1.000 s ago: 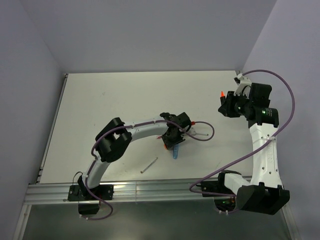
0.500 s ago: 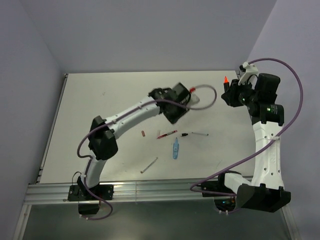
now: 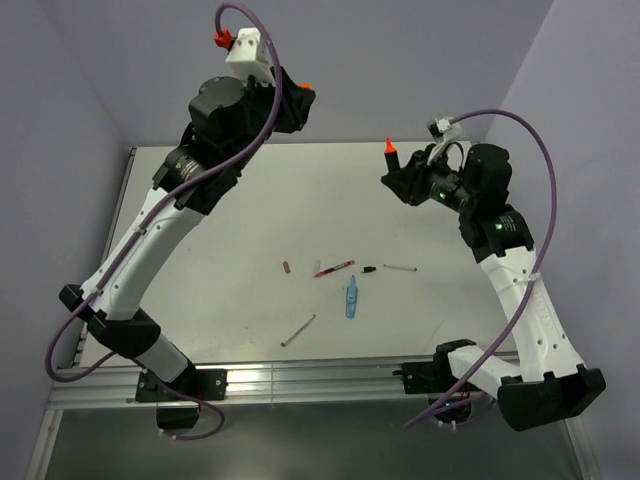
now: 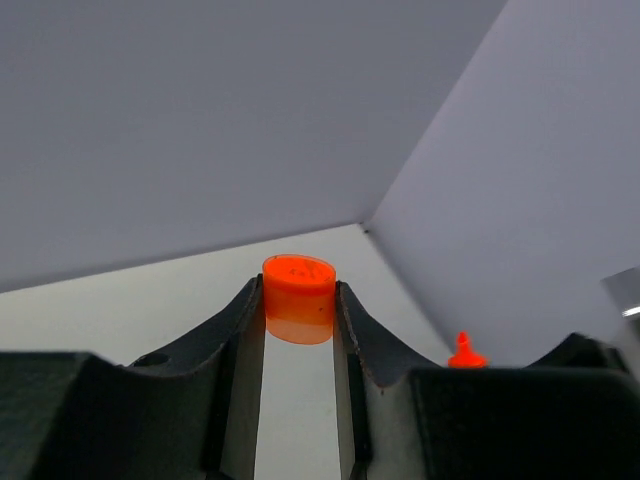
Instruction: Insert the pens into the pen caps
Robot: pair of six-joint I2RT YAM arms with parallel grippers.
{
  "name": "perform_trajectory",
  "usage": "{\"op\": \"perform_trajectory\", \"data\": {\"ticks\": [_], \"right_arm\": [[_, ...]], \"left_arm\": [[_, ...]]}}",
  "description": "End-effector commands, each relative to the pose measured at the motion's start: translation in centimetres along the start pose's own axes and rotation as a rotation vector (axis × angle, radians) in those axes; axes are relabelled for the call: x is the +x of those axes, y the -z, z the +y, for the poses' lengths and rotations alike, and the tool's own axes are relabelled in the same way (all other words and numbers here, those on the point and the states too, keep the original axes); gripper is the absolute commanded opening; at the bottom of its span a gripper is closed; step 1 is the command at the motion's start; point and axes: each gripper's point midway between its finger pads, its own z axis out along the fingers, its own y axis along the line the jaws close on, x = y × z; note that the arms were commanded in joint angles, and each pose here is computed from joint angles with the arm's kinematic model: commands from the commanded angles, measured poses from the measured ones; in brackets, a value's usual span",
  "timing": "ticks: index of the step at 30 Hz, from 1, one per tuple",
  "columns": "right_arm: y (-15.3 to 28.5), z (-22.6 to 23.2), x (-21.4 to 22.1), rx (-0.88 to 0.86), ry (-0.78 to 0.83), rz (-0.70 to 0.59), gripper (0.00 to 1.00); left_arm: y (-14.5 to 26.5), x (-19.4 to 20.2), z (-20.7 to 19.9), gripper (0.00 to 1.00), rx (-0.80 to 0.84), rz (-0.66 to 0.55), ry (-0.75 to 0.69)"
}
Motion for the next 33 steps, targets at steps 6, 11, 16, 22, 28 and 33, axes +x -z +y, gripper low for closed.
{"op": "perform_trajectory", "data": {"ticks": [6,11,16,22,28,33], "right_arm": [[-4.1,2.6,-2.7,-0.052,-0.035,-0.082,0.00],[-4.2,3.6,-3.0,-0.067,-0.023,-0.075,0.00],[-4.1,4.1,-3.1,-0.087,-0.018,-0.071,0.00],[-4.2,4.1,-2.6,-0.082,0.004,-0.056,0.00],[-4.3,4.1,-2.8,-0.071,0.019,-0.054,0.00],[-4.4,4.2,-3.1,-0.068,0.026,-0.055,0.00]], "left_arm": [[-2.6,0.2,-5.5,0.00,0.200,0.038,0.385],[-3.5,3.0,-6.7,0.00,0.219,0.111,0.405],[-3.8,4.9,-7.4,0.00,0.219,0.145,0.392],[-4.0,5.6,-7.2,0.00,0.165,0.141,0.383],[-4.0,6.7,-8.0,0.00,0.145,0.155,0.362],[-4.2,7.5,-8.0,0.00,0.113,0.155,0.337]]}}
